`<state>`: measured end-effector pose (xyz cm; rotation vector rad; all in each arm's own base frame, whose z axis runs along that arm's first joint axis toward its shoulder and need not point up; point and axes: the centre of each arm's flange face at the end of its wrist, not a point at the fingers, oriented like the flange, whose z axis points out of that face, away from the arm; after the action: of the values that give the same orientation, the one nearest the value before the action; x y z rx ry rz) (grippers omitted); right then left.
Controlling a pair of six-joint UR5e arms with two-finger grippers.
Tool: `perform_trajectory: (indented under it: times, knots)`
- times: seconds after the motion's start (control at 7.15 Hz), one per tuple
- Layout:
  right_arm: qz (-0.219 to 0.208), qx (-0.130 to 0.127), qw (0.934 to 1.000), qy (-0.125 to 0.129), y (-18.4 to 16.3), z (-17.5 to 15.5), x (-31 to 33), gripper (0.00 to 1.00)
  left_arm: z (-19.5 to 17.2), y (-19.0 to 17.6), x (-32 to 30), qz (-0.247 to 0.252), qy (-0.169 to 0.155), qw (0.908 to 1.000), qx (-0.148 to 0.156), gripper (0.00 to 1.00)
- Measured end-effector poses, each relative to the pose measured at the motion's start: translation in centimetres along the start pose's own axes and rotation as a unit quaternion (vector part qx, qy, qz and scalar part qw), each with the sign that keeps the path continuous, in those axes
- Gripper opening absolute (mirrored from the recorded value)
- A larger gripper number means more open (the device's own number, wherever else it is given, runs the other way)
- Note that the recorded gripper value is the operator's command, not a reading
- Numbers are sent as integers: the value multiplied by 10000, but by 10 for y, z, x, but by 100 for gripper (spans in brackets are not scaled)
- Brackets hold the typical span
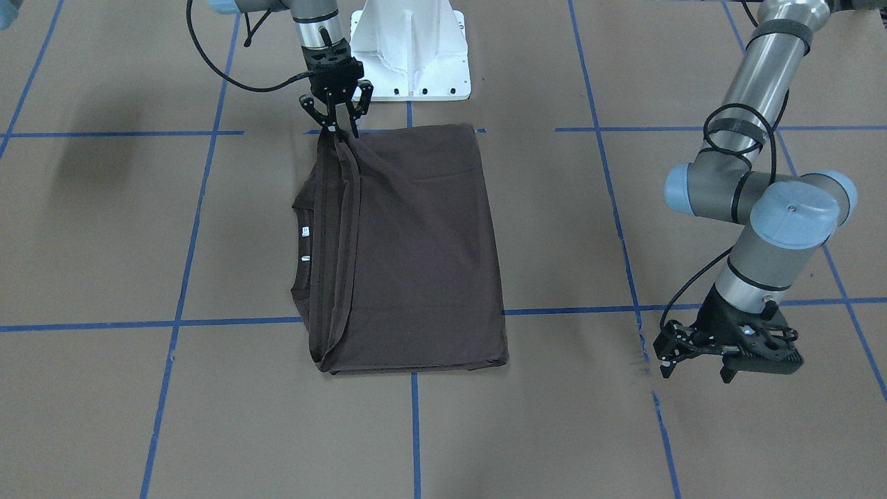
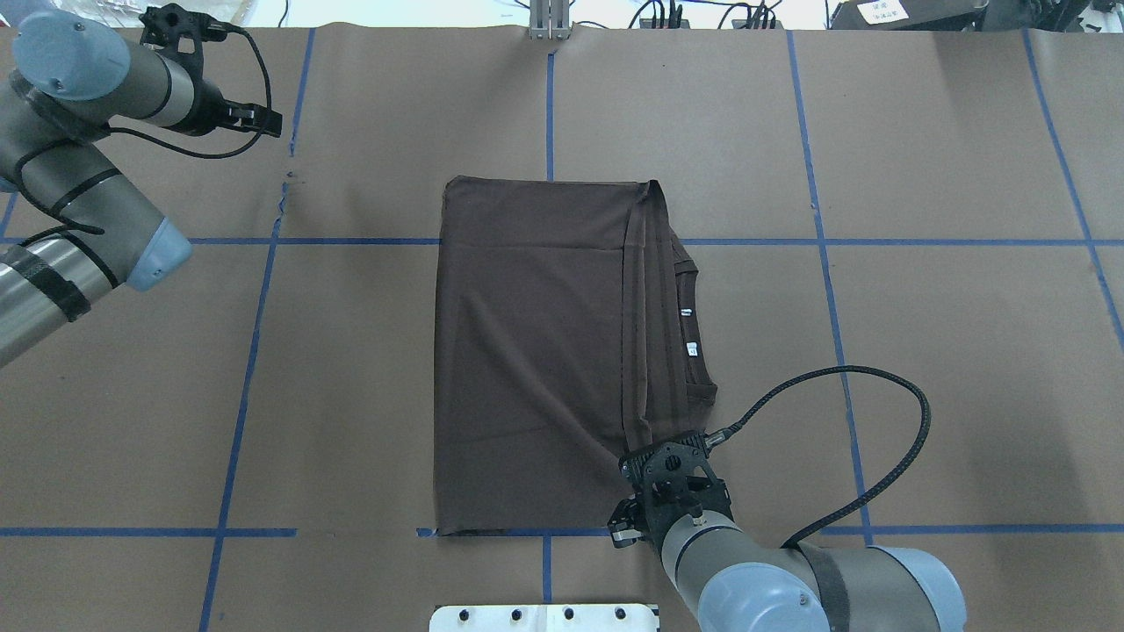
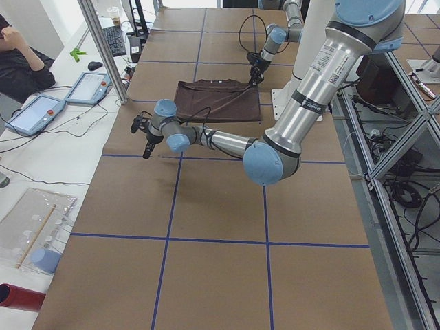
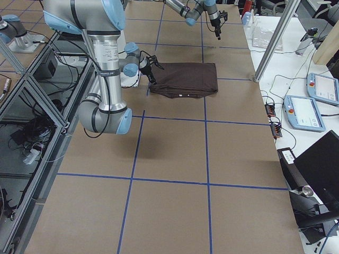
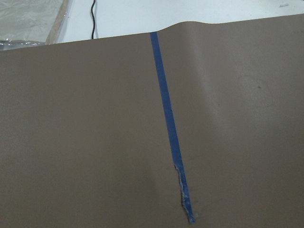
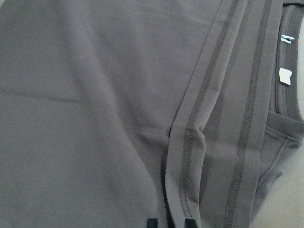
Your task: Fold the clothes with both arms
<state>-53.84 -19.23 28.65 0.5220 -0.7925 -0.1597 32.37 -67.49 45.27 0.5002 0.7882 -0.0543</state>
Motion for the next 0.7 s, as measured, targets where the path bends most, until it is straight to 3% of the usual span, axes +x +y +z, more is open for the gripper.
perform_trajectory:
  times: [0.42,0.56,0.7]
  knots:
    - [-82,-94,9999,75,1,2,6,29,2,3,1,2,1,10000,-17,100]
    - [-100,-123,9998,117,2,3,7,11,2,3,1,1,-1,10000,-18,100]
    - [-117,-148,9997,170,3,3,8,0,2,4,0,-1,-8,10000,-24,100]
